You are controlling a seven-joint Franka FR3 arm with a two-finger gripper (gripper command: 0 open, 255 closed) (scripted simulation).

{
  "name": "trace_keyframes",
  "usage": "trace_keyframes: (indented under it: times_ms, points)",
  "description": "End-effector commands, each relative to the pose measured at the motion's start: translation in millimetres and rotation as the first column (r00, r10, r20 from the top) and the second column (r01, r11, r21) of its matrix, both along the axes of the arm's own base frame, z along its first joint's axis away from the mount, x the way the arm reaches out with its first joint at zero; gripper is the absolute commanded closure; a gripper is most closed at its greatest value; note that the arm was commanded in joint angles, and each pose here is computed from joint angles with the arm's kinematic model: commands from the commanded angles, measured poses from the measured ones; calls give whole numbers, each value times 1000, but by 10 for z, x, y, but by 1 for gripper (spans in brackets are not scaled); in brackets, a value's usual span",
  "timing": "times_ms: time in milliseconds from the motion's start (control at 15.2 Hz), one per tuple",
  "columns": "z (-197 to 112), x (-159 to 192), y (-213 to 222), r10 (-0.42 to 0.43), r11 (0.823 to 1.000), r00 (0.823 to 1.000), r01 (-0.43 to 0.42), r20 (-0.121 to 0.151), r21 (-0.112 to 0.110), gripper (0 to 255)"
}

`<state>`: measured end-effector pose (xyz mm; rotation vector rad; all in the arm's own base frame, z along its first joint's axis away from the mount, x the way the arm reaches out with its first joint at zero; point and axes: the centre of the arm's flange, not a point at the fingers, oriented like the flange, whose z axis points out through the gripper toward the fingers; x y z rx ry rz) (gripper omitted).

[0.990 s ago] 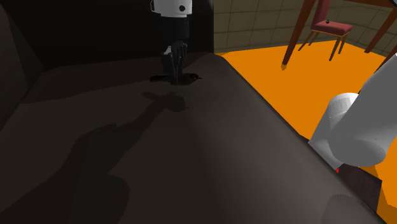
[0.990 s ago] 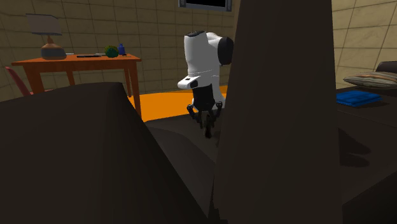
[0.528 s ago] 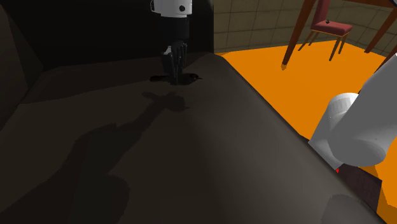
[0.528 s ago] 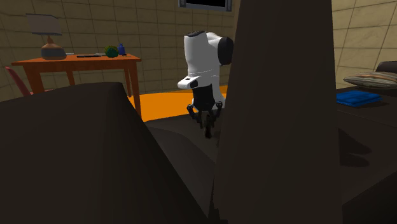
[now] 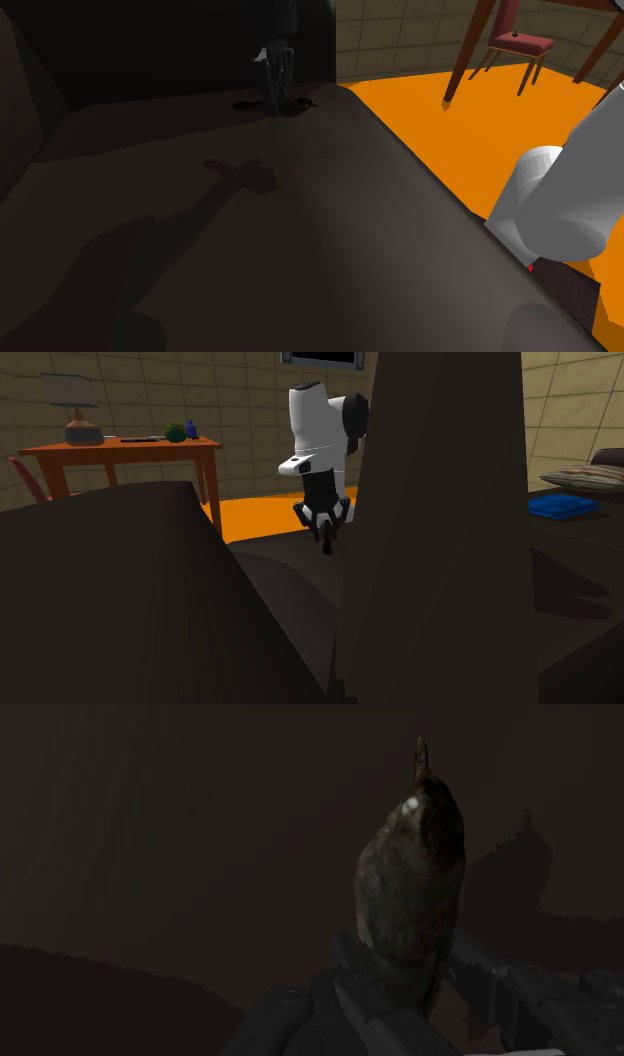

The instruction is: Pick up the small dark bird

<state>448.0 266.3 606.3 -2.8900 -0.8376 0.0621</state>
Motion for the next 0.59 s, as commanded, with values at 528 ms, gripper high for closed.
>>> trace_keyframes:
  times_ms: [528]
  points:
    - [432,7,3,0,1000,1000,0,0,0,255]
